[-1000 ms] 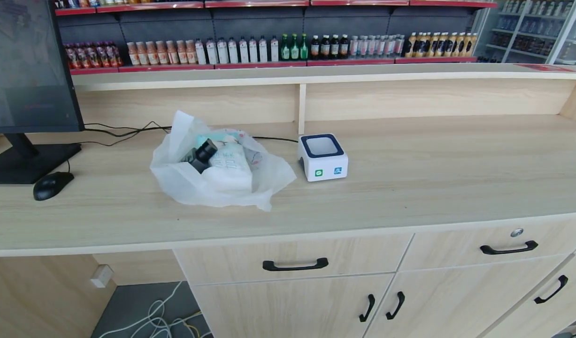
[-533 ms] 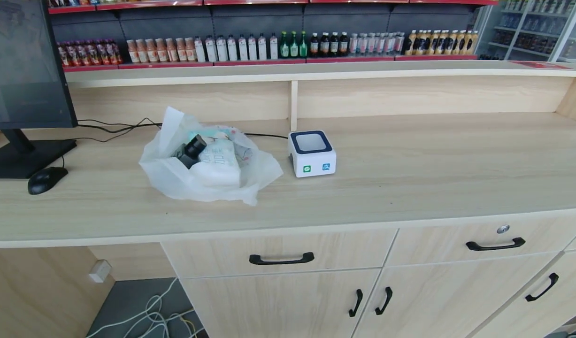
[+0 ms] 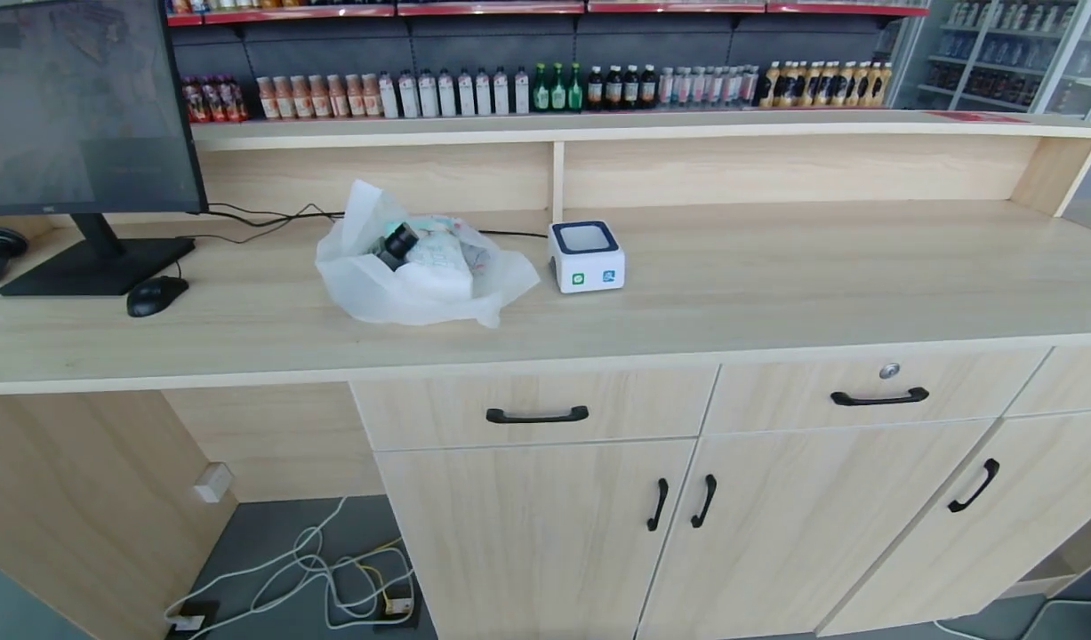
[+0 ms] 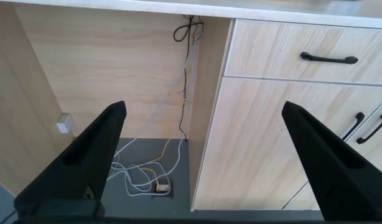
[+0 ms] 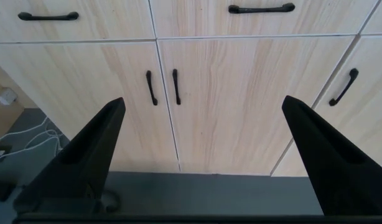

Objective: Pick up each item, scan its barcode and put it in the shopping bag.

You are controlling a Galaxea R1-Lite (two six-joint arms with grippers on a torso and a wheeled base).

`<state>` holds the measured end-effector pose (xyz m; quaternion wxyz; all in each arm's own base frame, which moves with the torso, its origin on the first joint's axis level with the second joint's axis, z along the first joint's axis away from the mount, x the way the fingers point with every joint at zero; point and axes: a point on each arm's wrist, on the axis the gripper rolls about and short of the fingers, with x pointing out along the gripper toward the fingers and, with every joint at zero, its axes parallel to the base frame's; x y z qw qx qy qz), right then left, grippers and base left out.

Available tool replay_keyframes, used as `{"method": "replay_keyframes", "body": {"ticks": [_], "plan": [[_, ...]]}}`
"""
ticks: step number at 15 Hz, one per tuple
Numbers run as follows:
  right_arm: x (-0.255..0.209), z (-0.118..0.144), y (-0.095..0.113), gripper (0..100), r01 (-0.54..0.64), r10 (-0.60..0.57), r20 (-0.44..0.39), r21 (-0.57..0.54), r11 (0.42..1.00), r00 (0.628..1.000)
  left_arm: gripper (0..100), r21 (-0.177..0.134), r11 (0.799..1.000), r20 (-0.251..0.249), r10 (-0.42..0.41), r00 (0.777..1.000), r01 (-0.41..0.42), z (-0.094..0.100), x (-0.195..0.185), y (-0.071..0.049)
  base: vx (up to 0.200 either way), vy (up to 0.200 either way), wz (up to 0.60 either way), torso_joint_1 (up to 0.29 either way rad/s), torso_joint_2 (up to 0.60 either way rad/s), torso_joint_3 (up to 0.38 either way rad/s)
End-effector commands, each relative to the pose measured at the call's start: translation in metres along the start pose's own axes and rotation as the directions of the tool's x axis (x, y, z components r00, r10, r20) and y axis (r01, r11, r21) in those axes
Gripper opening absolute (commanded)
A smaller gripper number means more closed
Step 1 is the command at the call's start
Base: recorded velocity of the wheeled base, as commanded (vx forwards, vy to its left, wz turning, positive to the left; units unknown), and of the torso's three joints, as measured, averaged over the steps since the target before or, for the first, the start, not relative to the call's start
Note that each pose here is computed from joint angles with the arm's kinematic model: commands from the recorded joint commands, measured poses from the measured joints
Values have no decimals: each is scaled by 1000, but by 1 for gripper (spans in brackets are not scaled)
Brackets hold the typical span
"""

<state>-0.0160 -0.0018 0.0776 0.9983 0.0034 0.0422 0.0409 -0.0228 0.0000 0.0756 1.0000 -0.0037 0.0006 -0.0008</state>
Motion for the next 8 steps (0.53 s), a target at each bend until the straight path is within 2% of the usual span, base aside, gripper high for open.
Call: {"method": "replay_keyframes", "body": {"ticks": [1, 2, 8], "plan": [[0, 0, 0, 100, 0, 0, -2, -1, 1000, 1000, 100, 0, 1000, 1, 0, 1000, 0, 0, 0, 0, -200, 0, 0, -2, 7, 2], [0, 0, 0, 100, 0, 0, -2, 1, 1000, 1000, 100, -2, 1000, 1, 0, 1000, 0, 0, 0, 0, -200, 0, 0, -7, 7, 7], [0, 0, 0, 100, 0, 0, -2, 7, 1000, 1000, 100, 1, 1000, 0, 0, 1000, 0, 0, 0, 0, 0, 0, 0, 0, 0, 0]]}}
